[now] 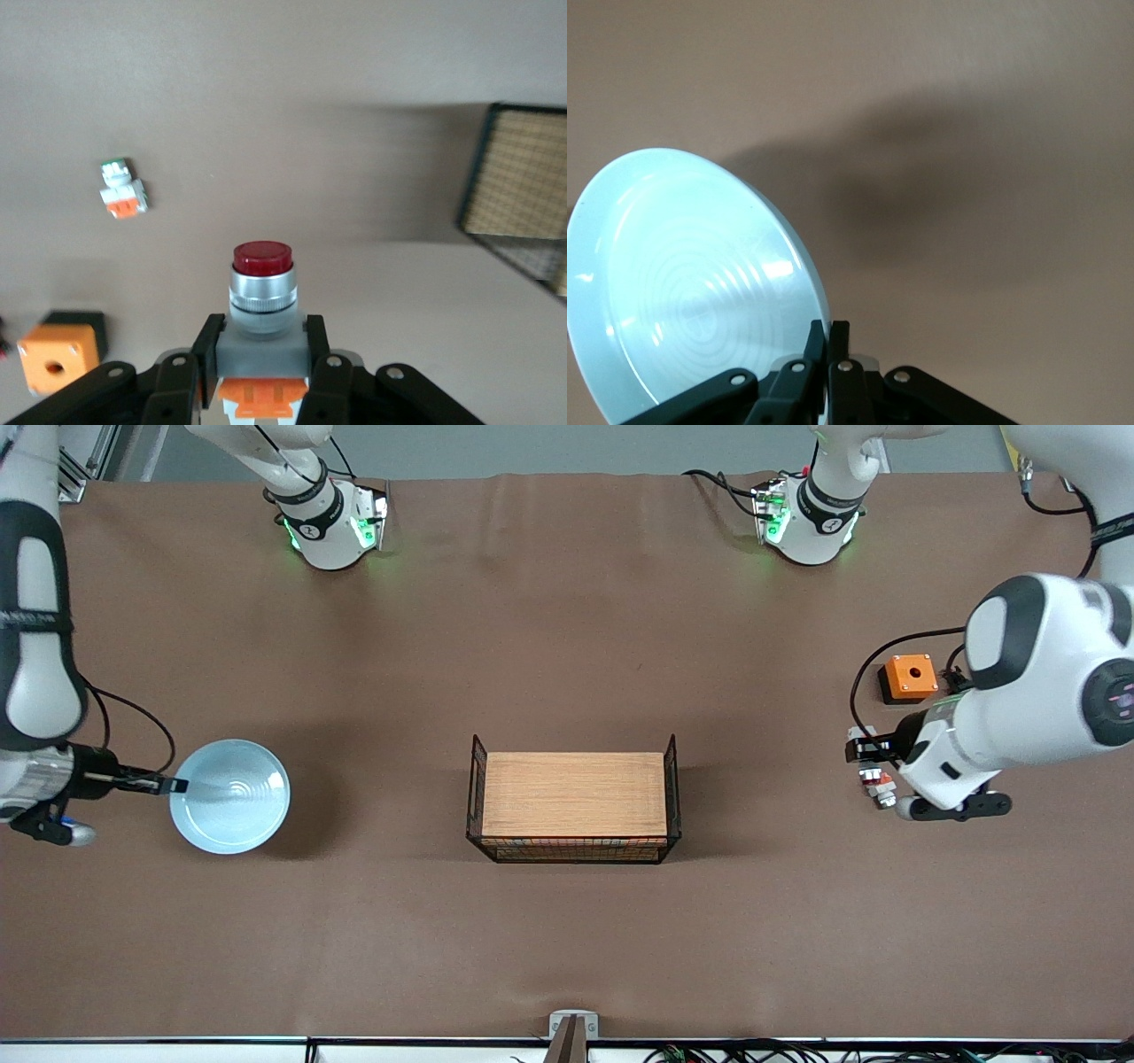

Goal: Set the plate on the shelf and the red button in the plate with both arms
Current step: 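Lift the plate with the right gripper while the left gripper lifts the button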

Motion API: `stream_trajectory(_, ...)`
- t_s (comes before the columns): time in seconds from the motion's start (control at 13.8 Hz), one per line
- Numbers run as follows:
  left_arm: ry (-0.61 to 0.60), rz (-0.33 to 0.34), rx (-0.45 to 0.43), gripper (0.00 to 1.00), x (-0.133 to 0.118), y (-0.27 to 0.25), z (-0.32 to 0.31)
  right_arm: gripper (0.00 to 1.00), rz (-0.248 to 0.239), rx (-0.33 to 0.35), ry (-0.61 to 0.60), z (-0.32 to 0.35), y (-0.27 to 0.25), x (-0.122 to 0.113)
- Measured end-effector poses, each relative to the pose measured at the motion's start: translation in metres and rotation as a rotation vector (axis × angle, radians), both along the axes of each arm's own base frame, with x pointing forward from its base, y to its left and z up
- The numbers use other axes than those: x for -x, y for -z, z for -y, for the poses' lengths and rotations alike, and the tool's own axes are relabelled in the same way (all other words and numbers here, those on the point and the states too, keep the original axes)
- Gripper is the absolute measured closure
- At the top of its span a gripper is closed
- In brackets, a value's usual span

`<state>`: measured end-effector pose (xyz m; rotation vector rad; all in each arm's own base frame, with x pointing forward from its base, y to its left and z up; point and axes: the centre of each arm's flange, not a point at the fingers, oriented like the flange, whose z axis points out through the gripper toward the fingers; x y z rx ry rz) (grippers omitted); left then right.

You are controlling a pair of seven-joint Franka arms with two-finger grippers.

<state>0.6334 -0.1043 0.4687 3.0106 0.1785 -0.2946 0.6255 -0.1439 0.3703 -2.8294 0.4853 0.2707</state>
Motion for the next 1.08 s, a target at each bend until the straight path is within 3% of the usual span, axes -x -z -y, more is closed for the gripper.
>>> stream_trajectory(0.29,-0.239,-0.011,0.012,0.59,0.006,-0.043,0.051,0.97,-0.091,0.038,0.292,-0.052,-0.108,0.028)
stream_trajectory(0.58,-0.441,-0.034,0.009,0.59,0.023,-0.068,0.114,0.97,-0.135,0.12,0.529,-0.164,-0.191,0.06)
stream_trajectory(0.87,-0.691,-0.069,-0.011,0.59,0.036,-0.076,0.155,0.97,-0.166,0.175,0.721,-0.27,-0.22,0.088)
stream_trajectory(1.08,-0.858,-0.062,0.006,0.59,0.04,-0.084,0.18,0.97,-0.133,0.227,0.83,-0.35,-0.222,0.107)
